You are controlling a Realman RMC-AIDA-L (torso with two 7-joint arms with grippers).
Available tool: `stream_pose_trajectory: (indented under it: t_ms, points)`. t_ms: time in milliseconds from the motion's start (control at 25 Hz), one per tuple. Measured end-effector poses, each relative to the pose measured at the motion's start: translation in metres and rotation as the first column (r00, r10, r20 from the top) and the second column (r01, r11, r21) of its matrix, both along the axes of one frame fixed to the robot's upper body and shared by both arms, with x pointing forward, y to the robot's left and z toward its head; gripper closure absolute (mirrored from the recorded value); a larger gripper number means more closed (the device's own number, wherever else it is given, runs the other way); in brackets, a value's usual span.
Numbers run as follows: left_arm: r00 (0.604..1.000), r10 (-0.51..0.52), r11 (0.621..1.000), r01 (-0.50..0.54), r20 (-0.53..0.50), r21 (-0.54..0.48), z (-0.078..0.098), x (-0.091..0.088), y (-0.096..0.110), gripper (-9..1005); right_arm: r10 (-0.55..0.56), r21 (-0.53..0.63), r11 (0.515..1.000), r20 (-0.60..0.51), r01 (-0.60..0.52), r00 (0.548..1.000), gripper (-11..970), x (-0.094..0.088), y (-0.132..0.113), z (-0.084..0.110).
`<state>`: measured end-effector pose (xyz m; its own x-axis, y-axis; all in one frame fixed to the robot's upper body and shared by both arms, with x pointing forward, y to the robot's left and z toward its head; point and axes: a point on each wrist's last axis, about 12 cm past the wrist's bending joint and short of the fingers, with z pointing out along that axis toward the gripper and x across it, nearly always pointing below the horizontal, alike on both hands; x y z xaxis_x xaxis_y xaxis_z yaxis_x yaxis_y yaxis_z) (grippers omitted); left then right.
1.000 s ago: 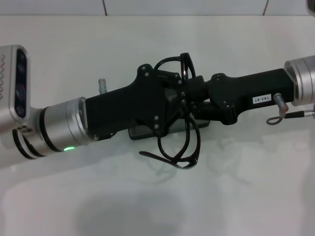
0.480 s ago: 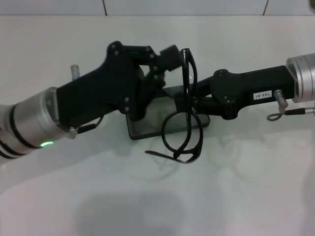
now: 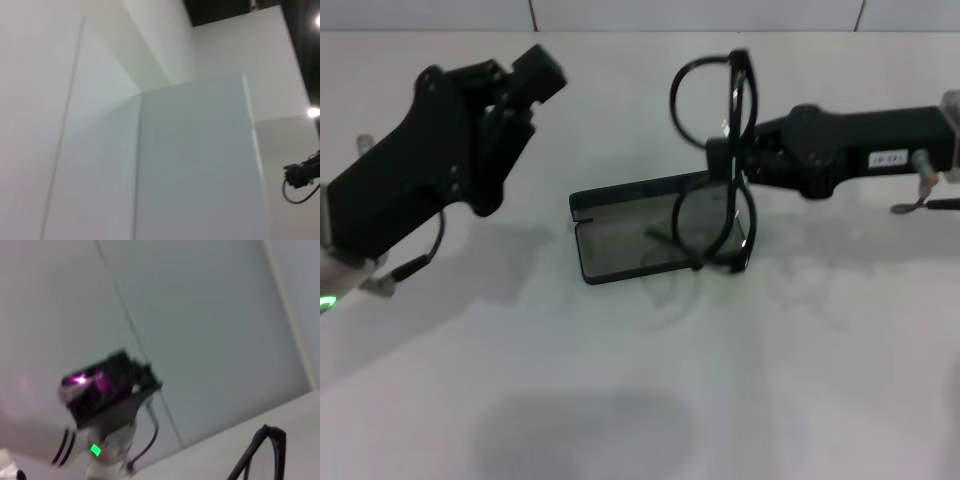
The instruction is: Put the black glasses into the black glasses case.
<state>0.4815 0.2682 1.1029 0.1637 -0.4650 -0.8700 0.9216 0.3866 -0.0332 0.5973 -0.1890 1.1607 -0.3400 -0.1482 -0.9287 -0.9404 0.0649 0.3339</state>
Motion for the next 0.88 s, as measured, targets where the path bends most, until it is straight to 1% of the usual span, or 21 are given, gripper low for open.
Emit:
stream_pose_trajectory:
  t_ms: [120, 240, 320, 400, 440, 480, 560, 640, 880]
  points:
    - [0.998, 0.043, 0.999, -0.042, -0.048, 0.023, -0.009, -0.008, 0.010, 989, -0.069, 0.043, 0.997, -0.022, 0.069, 0.997, 859, 0.005, -0.012, 0.004]
    - [0.993, 0.074, 0.996, -0.069, -0.093, 0.054, -0.017, -0.015, 0.016, 989, -0.143, 0.097, 0.984, -0.059, 0.148, 0.988, 858, 0.008, -0.024, 0.008]
    - [0.989, 0.069, 0.994, -0.057, -0.128, 0.095, -0.024, -0.019, 0.017, 989, -0.181, 0.128, 0.973, -0.086, 0.191, 0.980, 858, 0.011, -0.028, 0.009]
    - [0.989, 0.042, 0.992, -0.024, -0.145, 0.123, -0.027, -0.020, 0.015, 989, -0.196, 0.138, 0.968, -0.099, 0.209, 0.976, 858, 0.012, -0.029, 0.009]
    - [0.989, 0.042, 0.992, -0.024, -0.145, 0.123, -0.027, -0.020, 0.015, 989, -0.219, 0.142, 0.962, -0.115, 0.234, 0.969, 858, 0.013, -0.026, 0.007]
    - [0.988, -0.006, 0.988, 0.029, -0.156, 0.149, -0.029, -0.020, 0.008, 989, -0.221, 0.142, 0.961, -0.118, 0.237, 0.968, 858, 0.014, -0.025, 0.007]
    - [0.985, -0.054, 0.982, 0.081, -0.162, 0.168, -0.030, -0.018, -0.001, 989, -0.225, 0.142, 0.960, -0.128, 0.243, 0.966, 858, 0.014, -0.020, 0.005]
    - [0.980, -0.106, 0.972, 0.138, -0.168, 0.189, -0.031, -0.012, -0.017, 989, -0.217, 0.144, 0.961, -0.136, 0.236, 0.967, 857, 0.015, -0.015, 0.004]
    - [0.973, -0.151, 0.960, 0.186, -0.173, 0.209, -0.031, -0.004, -0.035, 988, -0.187, 0.131, 0.970, -0.137, 0.205, 0.973, 854, 0.014, -0.007, 0.003]
